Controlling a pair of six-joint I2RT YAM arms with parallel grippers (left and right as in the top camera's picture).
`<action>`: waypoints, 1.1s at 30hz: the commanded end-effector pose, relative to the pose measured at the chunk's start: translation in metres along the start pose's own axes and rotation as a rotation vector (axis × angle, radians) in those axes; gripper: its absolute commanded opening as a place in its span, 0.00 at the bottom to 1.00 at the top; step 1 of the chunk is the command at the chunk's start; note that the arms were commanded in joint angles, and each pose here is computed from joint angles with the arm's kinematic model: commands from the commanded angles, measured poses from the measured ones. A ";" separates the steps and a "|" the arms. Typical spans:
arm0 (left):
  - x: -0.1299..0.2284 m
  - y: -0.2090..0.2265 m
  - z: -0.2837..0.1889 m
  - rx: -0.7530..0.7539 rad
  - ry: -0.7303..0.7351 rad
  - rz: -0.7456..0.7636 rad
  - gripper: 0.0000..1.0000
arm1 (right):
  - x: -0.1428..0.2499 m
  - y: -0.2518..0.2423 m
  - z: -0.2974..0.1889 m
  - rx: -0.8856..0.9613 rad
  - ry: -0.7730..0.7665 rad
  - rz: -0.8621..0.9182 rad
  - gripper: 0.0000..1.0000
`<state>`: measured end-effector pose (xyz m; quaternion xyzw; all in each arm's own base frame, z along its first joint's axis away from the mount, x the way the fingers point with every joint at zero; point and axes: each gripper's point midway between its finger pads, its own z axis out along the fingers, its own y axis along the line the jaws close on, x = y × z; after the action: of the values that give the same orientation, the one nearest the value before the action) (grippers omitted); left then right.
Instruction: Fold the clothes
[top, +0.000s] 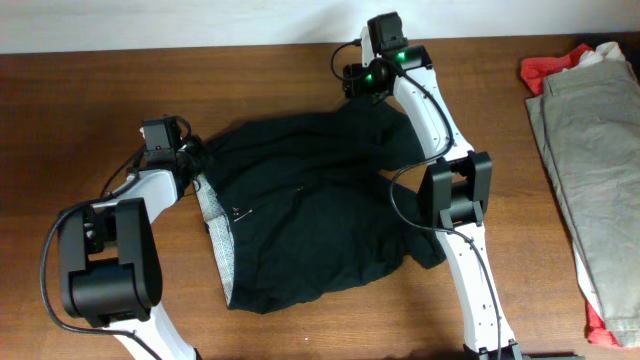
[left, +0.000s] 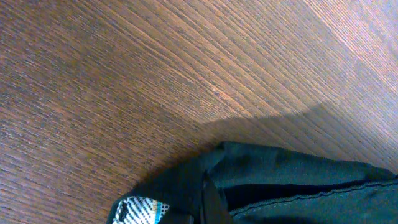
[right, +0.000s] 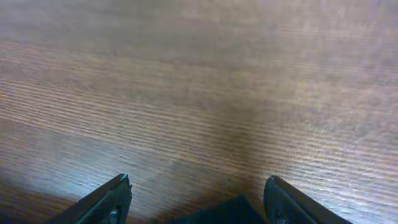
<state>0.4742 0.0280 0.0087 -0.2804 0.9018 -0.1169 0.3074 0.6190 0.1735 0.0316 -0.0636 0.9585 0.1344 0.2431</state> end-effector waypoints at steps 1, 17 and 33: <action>0.004 0.009 0.005 -0.023 0.016 0.012 0.01 | 0.039 -0.010 0.029 0.023 0.110 0.013 0.77; 0.008 0.011 0.004 -0.031 0.029 0.010 0.01 | 0.005 -0.152 -0.047 0.180 0.024 0.278 0.04; -0.171 -0.077 -0.060 0.187 -0.361 0.076 0.01 | -0.054 -0.111 -0.148 0.144 -0.141 0.077 0.04</action>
<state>0.5721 0.0164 0.1450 -0.2031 0.8487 -0.1787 0.4544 0.6137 0.0682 0.0751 0.0075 0.9644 0.1376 0.2255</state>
